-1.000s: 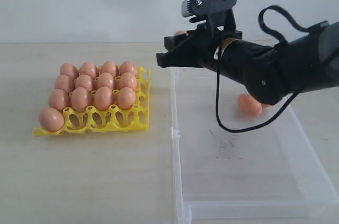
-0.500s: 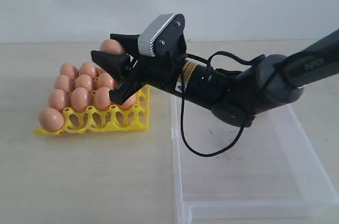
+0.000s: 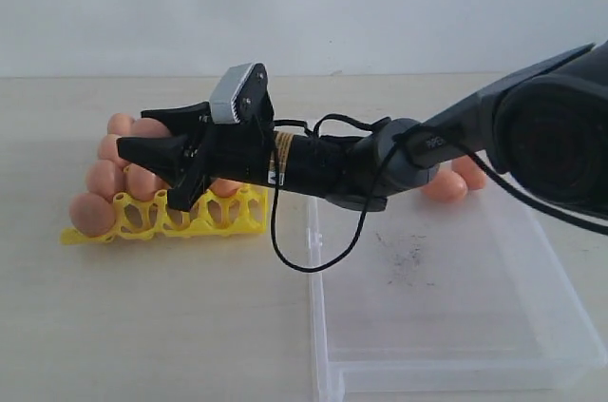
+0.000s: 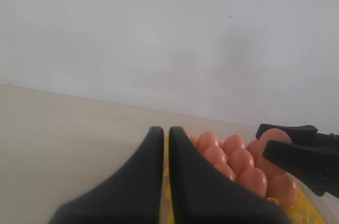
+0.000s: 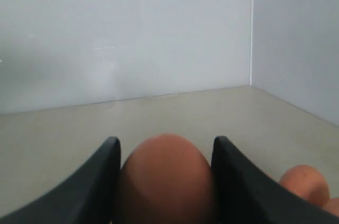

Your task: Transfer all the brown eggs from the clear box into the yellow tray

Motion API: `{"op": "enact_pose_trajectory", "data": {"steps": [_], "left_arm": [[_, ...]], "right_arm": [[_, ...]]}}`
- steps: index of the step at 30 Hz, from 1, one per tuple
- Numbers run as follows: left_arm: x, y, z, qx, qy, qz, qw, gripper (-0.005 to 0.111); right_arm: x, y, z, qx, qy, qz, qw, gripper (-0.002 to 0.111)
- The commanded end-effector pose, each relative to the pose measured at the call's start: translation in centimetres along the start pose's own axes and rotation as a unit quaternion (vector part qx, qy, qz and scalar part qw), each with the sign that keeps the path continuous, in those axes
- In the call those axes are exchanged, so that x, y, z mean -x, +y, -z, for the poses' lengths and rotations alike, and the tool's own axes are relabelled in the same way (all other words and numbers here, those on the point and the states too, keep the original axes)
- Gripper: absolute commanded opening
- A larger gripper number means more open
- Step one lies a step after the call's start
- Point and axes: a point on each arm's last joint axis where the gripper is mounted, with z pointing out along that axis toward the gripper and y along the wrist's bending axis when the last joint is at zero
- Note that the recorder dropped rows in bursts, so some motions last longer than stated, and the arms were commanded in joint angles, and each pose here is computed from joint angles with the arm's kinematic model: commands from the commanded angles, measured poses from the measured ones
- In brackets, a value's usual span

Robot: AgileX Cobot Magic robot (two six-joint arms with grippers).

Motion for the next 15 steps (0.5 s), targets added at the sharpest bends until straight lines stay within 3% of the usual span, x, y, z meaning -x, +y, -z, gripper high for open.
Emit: {"op": "enact_pose_trajectory", "data": {"steps": [1,15], "left_arm": [[0.2,0.0,0.0,-0.002,-0.003,0.001,1.000,0.004],[0.2,0.0,0.0,-0.002,-0.003,0.001,1.000,0.004]], "right_arm": [[-1.0,0.1,-1.4,0.023,-0.011,-0.004,1.000,0.000],[-4.1,0.8,-4.2,0.037,0.006,-0.006,0.999,0.000]]}}
